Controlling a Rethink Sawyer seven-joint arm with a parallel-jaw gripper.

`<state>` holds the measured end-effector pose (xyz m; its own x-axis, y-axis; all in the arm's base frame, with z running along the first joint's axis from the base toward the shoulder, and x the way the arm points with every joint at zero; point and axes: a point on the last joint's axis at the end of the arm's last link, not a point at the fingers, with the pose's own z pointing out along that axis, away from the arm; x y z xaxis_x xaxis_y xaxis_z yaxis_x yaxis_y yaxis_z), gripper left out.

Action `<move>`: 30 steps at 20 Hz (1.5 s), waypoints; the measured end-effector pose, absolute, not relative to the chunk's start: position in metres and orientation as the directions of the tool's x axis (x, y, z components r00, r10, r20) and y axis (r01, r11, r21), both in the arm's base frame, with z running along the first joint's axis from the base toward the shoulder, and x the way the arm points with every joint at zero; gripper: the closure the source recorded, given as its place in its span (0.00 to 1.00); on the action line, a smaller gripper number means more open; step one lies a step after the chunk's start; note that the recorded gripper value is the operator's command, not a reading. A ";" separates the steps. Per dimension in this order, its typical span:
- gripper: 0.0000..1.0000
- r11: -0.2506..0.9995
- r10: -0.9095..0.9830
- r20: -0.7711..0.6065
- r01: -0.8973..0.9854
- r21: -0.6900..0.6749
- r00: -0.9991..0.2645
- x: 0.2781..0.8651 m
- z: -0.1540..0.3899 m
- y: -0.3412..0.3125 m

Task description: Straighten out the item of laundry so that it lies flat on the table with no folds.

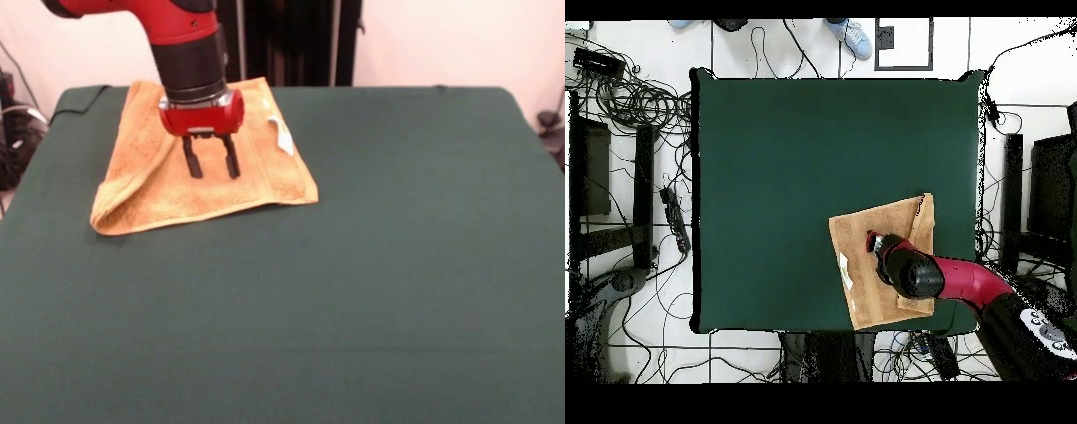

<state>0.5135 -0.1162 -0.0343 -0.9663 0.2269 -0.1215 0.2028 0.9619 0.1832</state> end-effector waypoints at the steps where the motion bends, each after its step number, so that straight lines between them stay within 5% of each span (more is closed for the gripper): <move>1: 0.00 0.962 0.226 -0.117 0.203 0.185 -0.967 0.515 -0.034 -0.120; 30: 0.00 0.964 0.231 -0.129 0.209 0.162 -0.964 0.543 -0.029 -0.158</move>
